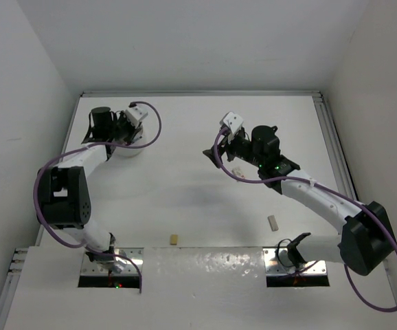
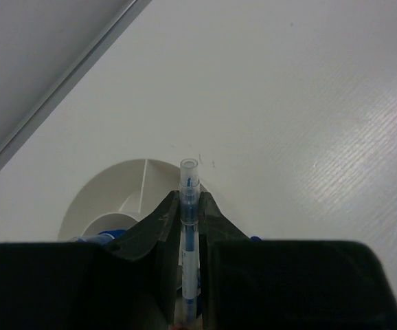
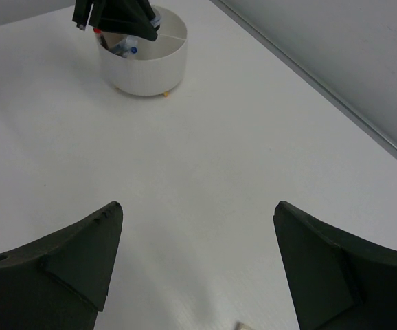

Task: Sort the stationery into containers
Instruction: Place the pen in the storage box.

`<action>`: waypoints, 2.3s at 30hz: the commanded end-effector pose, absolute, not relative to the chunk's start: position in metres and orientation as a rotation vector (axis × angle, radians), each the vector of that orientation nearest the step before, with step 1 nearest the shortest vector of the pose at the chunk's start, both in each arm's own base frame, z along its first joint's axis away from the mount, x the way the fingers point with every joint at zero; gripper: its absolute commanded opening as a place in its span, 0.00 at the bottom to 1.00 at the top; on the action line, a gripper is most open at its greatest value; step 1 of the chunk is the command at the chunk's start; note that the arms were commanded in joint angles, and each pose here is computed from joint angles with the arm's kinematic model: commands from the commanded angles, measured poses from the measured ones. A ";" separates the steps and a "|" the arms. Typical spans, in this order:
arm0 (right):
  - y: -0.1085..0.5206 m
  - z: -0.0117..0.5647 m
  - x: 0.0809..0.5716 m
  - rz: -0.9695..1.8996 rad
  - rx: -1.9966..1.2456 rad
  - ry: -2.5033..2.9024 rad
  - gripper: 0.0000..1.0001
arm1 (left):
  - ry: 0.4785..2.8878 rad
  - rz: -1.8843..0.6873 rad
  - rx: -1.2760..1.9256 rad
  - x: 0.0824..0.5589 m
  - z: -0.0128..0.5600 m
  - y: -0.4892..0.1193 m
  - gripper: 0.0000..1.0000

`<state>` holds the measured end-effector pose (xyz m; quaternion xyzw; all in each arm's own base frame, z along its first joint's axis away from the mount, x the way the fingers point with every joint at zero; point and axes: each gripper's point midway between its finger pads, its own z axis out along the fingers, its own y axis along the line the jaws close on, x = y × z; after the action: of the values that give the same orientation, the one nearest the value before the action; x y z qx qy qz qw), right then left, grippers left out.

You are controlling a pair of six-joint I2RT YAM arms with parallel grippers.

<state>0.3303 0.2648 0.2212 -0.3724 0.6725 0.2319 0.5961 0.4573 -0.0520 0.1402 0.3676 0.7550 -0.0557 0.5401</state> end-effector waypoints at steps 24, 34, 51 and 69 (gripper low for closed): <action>0.267 0.261 0.330 0.540 -0.873 1.460 0.89 | 1.758 -0.248 1.009 0.425 0.132 -0.043 0.12; 0.270 0.266 0.331 0.540 -0.886 1.445 0.89 | 1.703 -0.288 1.002 0.426 0.151 -0.045 0.00; 0.275 0.271 0.325 0.566 -0.915 1.420 0.89 | 1.620 -0.389 0.876 0.435 0.200 -0.059 0.00; 0.271 0.272 0.314 0.558 -0.922 1.416 0.89 | 1.550 -0.243 0.927 0.443 0.228 -0.047 0.00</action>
<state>0.3187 0.2689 0.2543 -0.3966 0.6408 0.2425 0.6109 0.4395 -0.0527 0.1890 0.3826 0.7074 -0.1393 0.5778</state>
